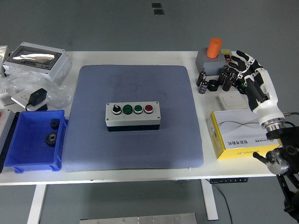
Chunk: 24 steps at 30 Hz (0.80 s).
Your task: Pick up the button,place it on the desk,press the button,press the button
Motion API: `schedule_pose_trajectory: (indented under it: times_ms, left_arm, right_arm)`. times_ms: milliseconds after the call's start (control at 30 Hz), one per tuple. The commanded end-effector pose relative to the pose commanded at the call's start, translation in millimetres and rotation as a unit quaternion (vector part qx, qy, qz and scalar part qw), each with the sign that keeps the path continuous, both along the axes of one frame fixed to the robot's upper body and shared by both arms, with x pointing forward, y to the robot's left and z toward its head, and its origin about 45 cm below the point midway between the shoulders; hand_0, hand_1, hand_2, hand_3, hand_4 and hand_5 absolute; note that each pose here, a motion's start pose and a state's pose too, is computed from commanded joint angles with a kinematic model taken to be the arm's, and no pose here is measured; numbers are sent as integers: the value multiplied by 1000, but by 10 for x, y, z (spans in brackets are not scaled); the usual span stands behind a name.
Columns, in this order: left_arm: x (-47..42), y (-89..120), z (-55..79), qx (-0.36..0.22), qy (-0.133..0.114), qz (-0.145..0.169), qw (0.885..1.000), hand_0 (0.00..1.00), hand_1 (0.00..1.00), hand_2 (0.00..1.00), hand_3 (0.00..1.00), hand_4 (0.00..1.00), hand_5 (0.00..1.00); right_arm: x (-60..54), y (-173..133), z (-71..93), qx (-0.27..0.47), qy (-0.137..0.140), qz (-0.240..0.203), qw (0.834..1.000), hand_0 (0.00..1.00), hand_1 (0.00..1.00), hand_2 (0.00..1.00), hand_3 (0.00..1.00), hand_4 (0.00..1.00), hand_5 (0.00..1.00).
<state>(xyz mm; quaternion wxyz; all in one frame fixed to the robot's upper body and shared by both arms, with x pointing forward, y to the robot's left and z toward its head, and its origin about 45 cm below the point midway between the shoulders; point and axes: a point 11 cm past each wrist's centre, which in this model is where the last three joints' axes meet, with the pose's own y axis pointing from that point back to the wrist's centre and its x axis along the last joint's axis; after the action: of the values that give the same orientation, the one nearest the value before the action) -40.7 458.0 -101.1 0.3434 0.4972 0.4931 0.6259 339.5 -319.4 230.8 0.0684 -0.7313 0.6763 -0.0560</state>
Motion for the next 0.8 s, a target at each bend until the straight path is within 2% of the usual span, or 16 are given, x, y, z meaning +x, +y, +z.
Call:
schedule_pose_trajectory:
  times_ms: [300, 800]
  left_arm:
    - [-31, 20, 9, 4, 10, -1, 1000, 657, 662, 643, 719, 659, 494]
    - [66, 82, 33, 8, 8, -14, 1000, 657, 660, 642, 719, 659, 491]
  right_arm:
    - [-27, -9, -84, 36, 12, 2, 999, 806, 776, 785, 790, 851, 602]
    - [-69, -245, 44, 40, -8, -28, 999, 797, 761, 771, 777, 850, 606]
